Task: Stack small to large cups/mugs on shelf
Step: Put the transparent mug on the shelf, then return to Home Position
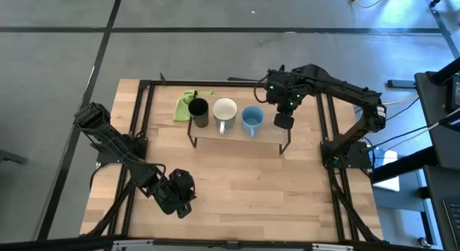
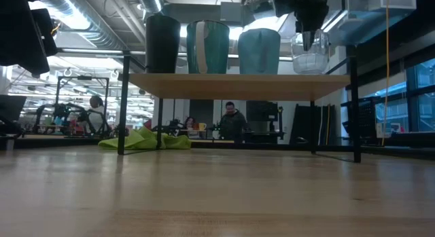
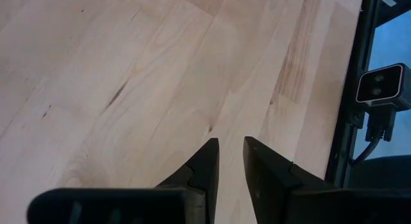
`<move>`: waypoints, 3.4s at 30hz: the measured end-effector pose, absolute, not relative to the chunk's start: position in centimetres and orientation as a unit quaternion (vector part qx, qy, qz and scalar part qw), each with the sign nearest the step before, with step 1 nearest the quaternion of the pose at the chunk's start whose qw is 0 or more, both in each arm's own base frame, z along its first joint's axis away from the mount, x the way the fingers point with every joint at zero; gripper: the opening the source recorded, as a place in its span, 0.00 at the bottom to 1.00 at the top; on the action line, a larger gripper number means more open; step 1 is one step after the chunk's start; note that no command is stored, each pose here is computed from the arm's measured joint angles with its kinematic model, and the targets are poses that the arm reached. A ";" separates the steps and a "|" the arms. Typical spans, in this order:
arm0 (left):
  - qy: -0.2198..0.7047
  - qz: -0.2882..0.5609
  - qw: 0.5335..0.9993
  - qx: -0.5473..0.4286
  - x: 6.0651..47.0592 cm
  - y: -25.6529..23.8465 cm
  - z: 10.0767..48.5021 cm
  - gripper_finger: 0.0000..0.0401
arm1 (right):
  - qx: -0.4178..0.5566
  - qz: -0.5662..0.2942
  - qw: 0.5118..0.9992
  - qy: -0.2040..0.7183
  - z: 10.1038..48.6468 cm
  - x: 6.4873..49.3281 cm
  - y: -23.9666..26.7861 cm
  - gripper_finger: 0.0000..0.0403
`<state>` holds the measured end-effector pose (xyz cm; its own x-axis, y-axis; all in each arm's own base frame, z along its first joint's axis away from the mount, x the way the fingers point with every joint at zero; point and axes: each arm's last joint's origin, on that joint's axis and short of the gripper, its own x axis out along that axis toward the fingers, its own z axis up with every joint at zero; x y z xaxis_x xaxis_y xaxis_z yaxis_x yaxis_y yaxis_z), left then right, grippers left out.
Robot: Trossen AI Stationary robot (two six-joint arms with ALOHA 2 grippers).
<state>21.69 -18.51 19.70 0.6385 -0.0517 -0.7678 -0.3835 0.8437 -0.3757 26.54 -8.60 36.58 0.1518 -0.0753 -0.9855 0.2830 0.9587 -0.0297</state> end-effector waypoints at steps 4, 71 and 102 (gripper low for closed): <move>0.414 0.096 0.866 -0.263 21.7 -18.5 19.7 0.17 | 0.082 -0.120 0.758 0.635 36.6 26.8 -8.4 0.03; 0.415 0.095 0.866 -0.262 21.7 -18.5 19.7 0.17 | 0.091 -0.132 0.842 0.515 44.6 25.6 -6.6 0.18; 0.052 -0.174 0.943 -0.278 21.9 -23.8 28.0 0.17 | 0.045 0.346 0.937 -0.013 60.3 12.1 5.1 0.18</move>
